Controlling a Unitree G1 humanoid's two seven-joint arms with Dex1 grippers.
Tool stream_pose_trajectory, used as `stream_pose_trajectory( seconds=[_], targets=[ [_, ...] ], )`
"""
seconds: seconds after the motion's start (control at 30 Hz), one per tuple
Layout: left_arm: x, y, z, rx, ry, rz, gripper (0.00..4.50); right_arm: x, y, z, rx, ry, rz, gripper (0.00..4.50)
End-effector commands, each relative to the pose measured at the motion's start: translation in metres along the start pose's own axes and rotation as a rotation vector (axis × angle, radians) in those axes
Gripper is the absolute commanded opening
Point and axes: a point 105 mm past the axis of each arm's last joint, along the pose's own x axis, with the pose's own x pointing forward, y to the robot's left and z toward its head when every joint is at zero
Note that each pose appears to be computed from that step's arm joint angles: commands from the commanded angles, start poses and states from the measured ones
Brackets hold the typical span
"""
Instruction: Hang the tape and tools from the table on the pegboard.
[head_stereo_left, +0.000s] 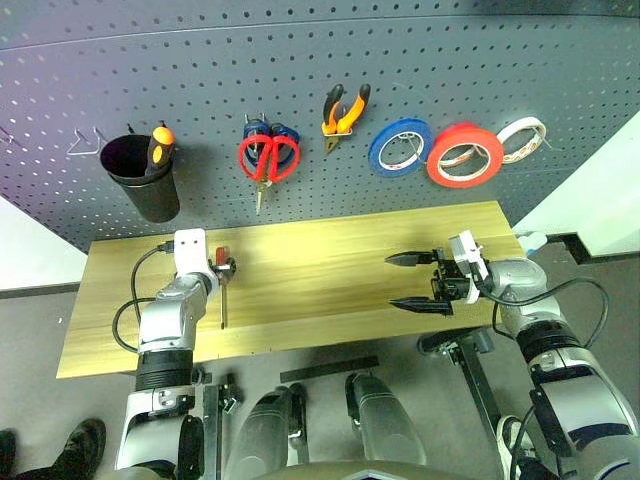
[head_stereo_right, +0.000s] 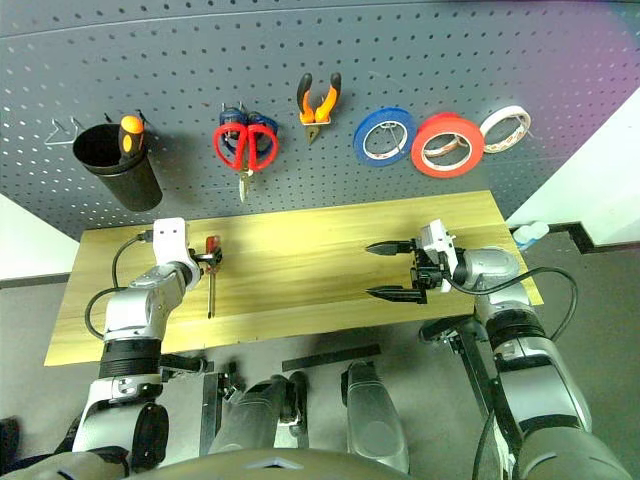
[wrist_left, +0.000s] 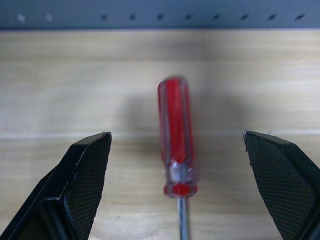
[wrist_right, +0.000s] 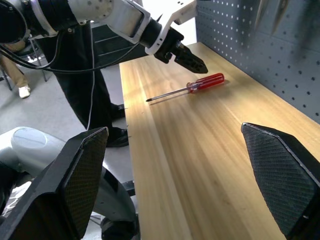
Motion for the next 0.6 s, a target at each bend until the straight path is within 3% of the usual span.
stream_pose_trajectory(
  seconds=[0.03, 0.5, 0.6],
  targets=[
    [0.001, 0.006, 0.005, 0.008, -0.021, 0.026, 4.42, -0.008, 0.0, 0.009, -0.028, -0.016, -0.017, 4.5],
    [0.011, -0.001, 0.002, -0.001, -0.005, 0.012, 4.42, -0.015, 0.005, 0.007, -0.007, -0.011, -0.033, 4.5],
    [0.012, 0.002, -0.001, -0.011, 0.007, 0.028, 3.51, -0.016, 0.006, 0.007, -0.008, -0.01, -0.035, 4.5]
  ],
)
